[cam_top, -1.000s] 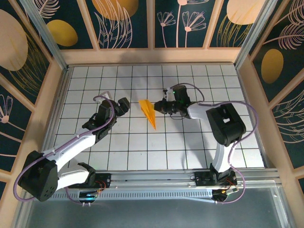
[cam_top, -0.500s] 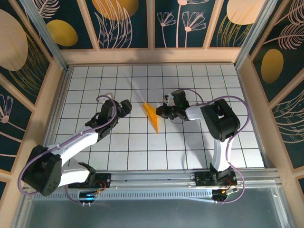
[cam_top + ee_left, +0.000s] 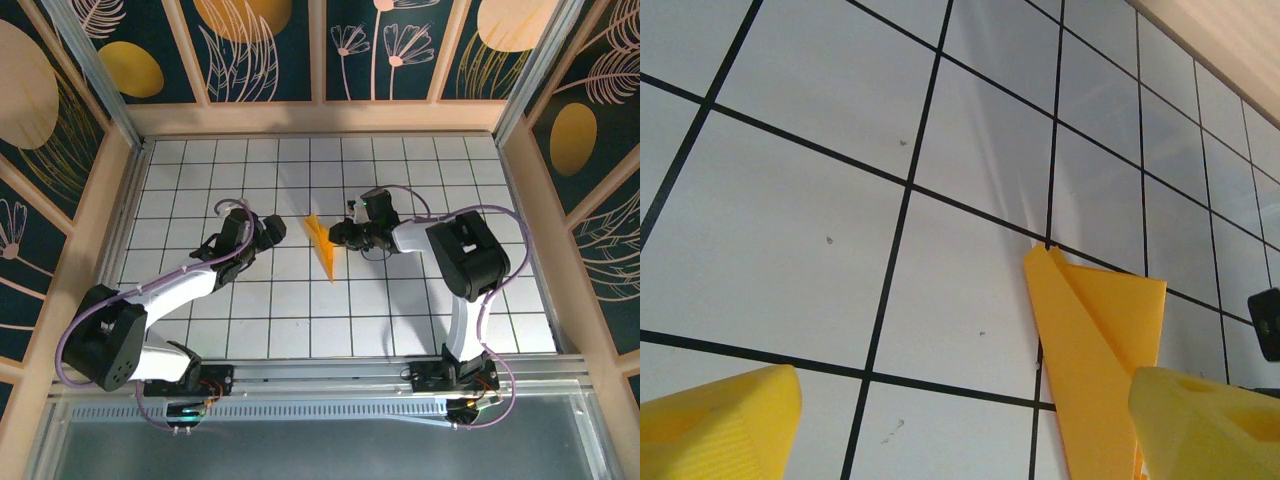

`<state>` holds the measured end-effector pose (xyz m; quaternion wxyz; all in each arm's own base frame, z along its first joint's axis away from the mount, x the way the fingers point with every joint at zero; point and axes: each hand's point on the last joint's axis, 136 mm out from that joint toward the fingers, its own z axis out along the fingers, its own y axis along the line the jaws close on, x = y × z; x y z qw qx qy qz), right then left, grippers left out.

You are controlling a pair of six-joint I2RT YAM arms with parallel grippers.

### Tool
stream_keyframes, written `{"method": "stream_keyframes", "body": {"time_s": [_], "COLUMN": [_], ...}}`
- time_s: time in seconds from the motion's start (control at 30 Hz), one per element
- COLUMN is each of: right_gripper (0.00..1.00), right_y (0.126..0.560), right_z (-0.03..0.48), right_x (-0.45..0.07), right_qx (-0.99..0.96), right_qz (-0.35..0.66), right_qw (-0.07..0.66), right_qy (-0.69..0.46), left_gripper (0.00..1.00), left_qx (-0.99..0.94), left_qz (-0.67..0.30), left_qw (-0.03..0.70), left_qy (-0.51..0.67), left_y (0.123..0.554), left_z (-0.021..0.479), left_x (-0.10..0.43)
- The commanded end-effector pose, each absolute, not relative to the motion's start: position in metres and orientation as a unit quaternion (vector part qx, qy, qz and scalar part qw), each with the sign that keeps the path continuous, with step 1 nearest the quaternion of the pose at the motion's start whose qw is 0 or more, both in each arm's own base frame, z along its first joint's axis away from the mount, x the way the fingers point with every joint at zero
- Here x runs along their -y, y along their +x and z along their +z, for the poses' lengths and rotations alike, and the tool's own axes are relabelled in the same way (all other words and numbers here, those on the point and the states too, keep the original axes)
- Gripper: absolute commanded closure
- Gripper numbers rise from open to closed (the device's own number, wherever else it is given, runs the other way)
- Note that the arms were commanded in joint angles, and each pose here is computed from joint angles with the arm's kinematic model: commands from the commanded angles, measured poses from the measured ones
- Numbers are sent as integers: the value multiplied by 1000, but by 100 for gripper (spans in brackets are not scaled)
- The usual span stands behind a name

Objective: Fold a paper plane with a square sheet of paper (fold left side to right side)
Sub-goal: Place the paper plane at the center of the table.

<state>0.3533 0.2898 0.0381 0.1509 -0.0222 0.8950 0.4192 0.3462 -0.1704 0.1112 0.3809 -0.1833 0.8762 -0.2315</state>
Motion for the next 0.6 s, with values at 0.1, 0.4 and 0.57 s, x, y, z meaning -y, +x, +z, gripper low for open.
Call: {"method": "stream_keyframes", "body": {"time_s": [0.1, 0.4, 0.57], "right_gripper": [76, 74, 74], "right_y": [355, 351, 353], "right_z": [56, 56, 55], "right_x": [-291, -305, -305], "right_qx": [-901, -906, -911], "right_qz": [393, 380, 366], "right_qw": [175, 173, 172], "right_qy": [-54, -74, -82], "left_gripper": [15, 15, 15], "left_qx": [-862, -863, -865], "left_qz": [-241, -243, -261], "left_qw": [400, 397, 385], "left_qy": [-194, -194, -187], "left_y": [353, 352, 353], "left_z": [126, 124, 119], "left_x": [166, 165, 175]}}
